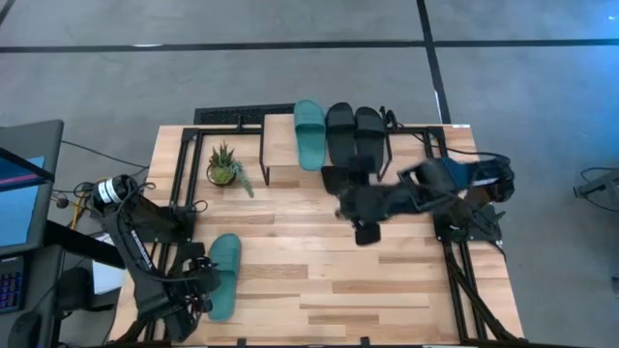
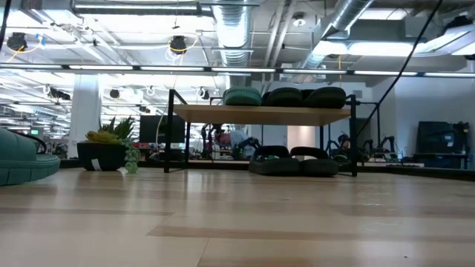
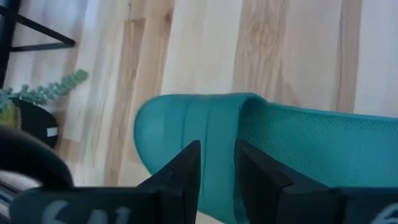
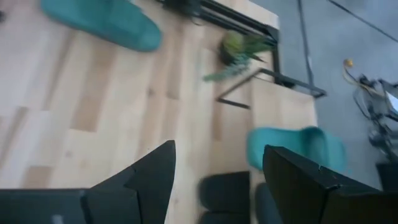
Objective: Pick and place slides into the shelf
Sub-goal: Put the green slipper on the shelf
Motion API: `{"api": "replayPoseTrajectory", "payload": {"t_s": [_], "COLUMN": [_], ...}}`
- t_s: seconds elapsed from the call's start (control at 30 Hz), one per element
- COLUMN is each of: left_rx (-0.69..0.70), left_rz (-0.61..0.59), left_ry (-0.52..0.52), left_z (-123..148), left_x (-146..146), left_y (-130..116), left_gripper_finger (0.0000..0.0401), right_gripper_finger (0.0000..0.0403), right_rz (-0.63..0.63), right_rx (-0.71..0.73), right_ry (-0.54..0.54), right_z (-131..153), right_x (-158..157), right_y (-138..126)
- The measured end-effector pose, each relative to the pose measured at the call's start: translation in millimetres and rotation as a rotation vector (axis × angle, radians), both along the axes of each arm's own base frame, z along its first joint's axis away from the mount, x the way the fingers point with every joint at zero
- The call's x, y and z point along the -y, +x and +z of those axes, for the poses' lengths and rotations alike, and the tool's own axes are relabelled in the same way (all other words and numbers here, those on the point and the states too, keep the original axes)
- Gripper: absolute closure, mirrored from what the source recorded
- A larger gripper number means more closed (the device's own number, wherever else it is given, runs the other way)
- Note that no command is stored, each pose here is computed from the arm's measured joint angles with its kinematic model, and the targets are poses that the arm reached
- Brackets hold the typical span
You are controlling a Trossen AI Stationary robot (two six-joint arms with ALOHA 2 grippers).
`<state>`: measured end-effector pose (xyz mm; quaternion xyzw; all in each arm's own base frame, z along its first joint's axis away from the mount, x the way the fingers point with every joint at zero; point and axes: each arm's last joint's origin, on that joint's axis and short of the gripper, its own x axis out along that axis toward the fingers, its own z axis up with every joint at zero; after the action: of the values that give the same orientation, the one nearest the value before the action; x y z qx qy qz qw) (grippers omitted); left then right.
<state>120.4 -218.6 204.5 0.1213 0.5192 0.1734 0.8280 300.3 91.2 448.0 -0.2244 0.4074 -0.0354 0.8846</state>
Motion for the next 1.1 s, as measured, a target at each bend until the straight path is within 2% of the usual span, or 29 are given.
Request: {"api": "replayPoseTrajectory", "payload": {"t_s": [0.27,0.47,0.77,1.1], "left_rx": [-0.059,-0.084,-0.239,-0.273], "left_rz": [-0.041,-0.071,-0.098,-0.047], "left_ry": [-0.005,-0.008,0.125,0.179], "left_z": [-1,-4,-36,-38], "left_x": [-4,-4,0,-4], "left_y": [16,22,31,27], "left_gripper_finger": [0.0313,0.0313,0.0313,0.0314], "right_gripper_finger": [0.0177,0.0177,0.0177,0.0177], "right_rz": [0.047,0.006,0.042,0.043], "right_rx": [-0.042,-0.031,0.072,0.138], "right_ry": [0.043,-0.005,-0.039,-0.034], "right_z": [-4,-7,-6,-5], "right_x": [-45,-73,-111,-127], "right_y": [-26,-51,-84,-104]}}
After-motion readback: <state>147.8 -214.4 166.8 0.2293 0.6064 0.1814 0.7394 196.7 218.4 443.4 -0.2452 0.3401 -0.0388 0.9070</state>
